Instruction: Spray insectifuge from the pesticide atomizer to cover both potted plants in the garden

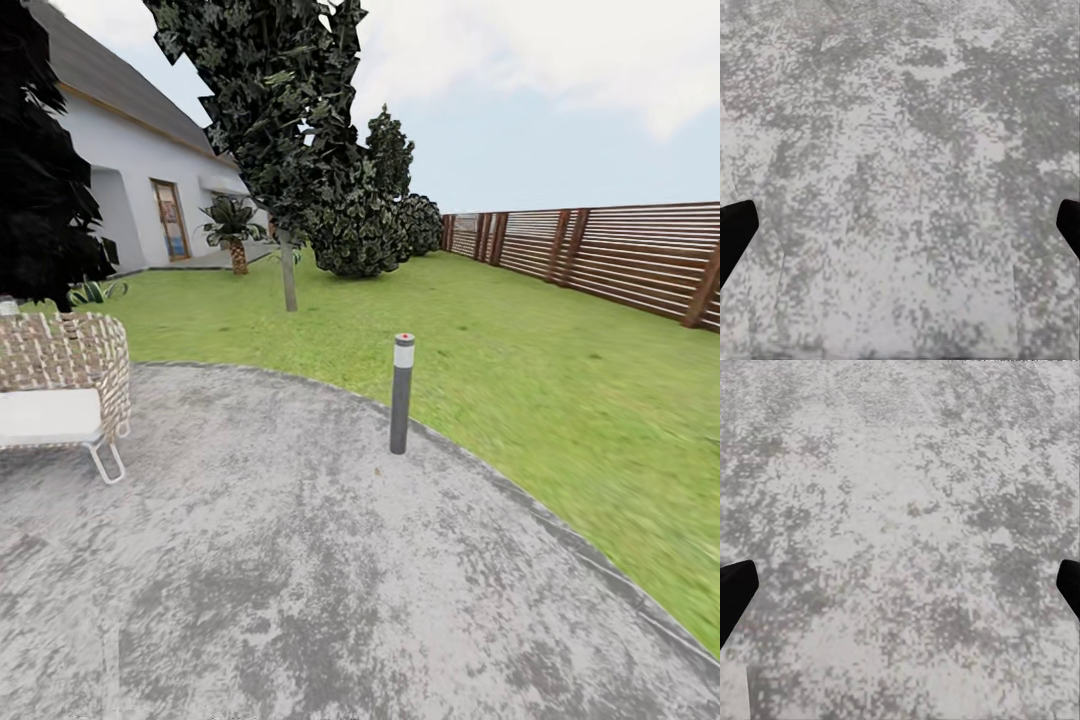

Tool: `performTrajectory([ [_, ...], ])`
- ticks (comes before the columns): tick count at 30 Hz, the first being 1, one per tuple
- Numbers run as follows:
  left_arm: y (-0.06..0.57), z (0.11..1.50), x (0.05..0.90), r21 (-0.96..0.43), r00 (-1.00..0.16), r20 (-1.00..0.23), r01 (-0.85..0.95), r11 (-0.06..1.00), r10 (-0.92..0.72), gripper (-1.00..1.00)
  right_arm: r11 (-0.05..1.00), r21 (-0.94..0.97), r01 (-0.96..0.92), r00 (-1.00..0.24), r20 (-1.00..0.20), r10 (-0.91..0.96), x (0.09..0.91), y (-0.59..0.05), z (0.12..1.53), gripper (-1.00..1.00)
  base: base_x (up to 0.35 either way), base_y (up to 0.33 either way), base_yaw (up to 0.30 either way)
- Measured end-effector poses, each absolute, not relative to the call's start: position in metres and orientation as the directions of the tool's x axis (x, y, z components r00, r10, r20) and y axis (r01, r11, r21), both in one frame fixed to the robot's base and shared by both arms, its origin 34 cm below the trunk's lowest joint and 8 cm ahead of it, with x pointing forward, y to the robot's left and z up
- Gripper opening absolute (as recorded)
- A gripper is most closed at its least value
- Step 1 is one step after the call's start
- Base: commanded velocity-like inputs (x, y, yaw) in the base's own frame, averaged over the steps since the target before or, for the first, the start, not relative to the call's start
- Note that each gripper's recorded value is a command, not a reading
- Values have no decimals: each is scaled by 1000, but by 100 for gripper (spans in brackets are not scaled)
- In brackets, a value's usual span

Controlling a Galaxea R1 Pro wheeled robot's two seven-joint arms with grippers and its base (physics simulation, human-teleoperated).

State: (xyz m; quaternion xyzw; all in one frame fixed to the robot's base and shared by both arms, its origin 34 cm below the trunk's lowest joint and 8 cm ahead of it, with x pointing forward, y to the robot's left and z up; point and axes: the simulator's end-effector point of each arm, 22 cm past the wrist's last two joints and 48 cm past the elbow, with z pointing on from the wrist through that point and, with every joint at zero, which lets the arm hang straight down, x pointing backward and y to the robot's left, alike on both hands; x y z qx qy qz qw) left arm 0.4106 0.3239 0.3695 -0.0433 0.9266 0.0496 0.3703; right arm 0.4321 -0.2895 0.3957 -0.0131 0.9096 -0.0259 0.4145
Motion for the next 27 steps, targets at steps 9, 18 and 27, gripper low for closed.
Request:
performTrajectory([
  [9, 324, 351, 407, 60, -722, -691, -117, 991, -44, 100, 998, -58, -2, -656, -753, -45, 429, -290, 377, 100, 0, 0, 279],
  [18, 324, 332, 404, 59, -721, -692, -119, 991, -45, 100, 998, -58, -2, -656, -754, -45, 425, -290, 358, 100, 0, 0, 279],
  [27, 324, 327, 404, 59, -718, -695, -119, 991, -44, 100, 998, -58, -2, -656, -754, -45, 424, -289, 352, 100, 0, 0, 279],
])
